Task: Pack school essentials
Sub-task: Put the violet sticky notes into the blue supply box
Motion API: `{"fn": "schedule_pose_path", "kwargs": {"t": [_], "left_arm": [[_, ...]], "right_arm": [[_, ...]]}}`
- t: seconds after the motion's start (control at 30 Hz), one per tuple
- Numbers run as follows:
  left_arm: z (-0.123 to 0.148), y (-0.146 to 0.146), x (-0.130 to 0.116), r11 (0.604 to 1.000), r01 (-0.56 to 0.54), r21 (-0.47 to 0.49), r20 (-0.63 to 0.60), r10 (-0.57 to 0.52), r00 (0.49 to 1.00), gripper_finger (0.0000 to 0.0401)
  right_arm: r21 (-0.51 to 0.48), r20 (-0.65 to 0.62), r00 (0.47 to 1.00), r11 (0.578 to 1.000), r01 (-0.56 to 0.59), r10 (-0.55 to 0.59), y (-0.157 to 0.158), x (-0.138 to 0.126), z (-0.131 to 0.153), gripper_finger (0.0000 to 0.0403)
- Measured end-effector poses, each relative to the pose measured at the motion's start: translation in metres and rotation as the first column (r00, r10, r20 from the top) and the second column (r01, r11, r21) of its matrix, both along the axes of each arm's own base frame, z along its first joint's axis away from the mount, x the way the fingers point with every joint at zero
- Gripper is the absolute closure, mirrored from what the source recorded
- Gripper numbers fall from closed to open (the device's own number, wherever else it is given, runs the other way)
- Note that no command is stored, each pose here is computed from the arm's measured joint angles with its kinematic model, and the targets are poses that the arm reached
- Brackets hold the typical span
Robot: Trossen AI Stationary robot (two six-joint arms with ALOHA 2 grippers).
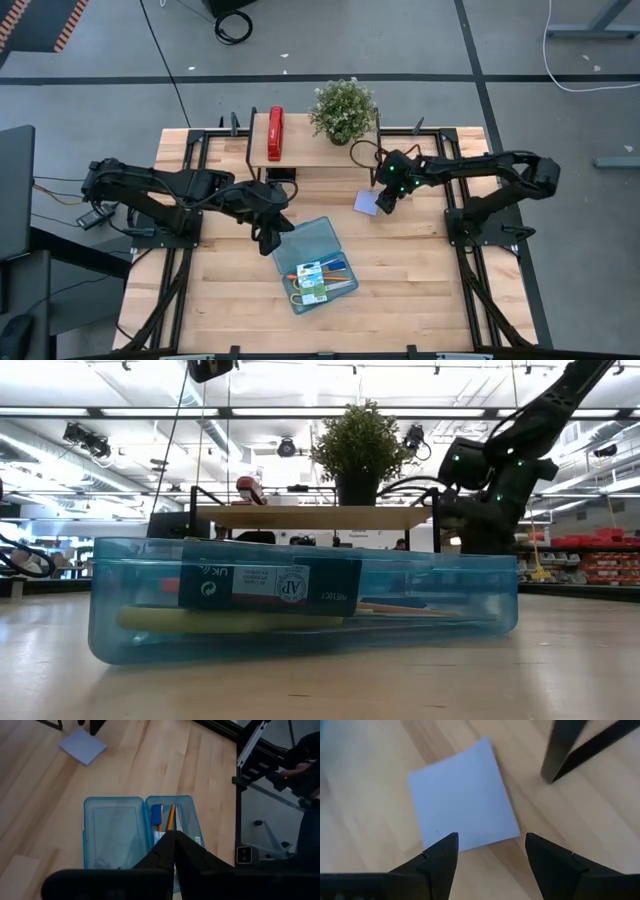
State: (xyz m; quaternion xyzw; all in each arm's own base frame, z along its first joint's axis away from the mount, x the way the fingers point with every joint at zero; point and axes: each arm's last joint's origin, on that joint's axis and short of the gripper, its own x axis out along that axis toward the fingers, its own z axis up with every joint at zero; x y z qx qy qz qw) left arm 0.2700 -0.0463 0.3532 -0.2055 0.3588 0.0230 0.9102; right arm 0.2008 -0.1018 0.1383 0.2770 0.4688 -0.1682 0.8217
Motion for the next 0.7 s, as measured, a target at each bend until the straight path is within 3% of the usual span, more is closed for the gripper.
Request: {"fn": "schedule_pose_path", "kwargs": {"t": [0.4,0.7], "left_arm": [[0.000,0.000,0.000,0.999,-0.028,-0.031,-0.005,0.028,1.000,0.0393],[0.000,0.002,0.000,0.999,-0.036,-0.027,-0.005,0.036,0.999,0.0379]], "right_arm": [[-0.040,0.005,1.000,0.999,-0.015,0.015,0.000,0.010,-0.009,0.0168],[-0.065,-0.016,1.000,0.998,-0.016,0.015,0.005,0.006,-0.016,0.0235]]}}
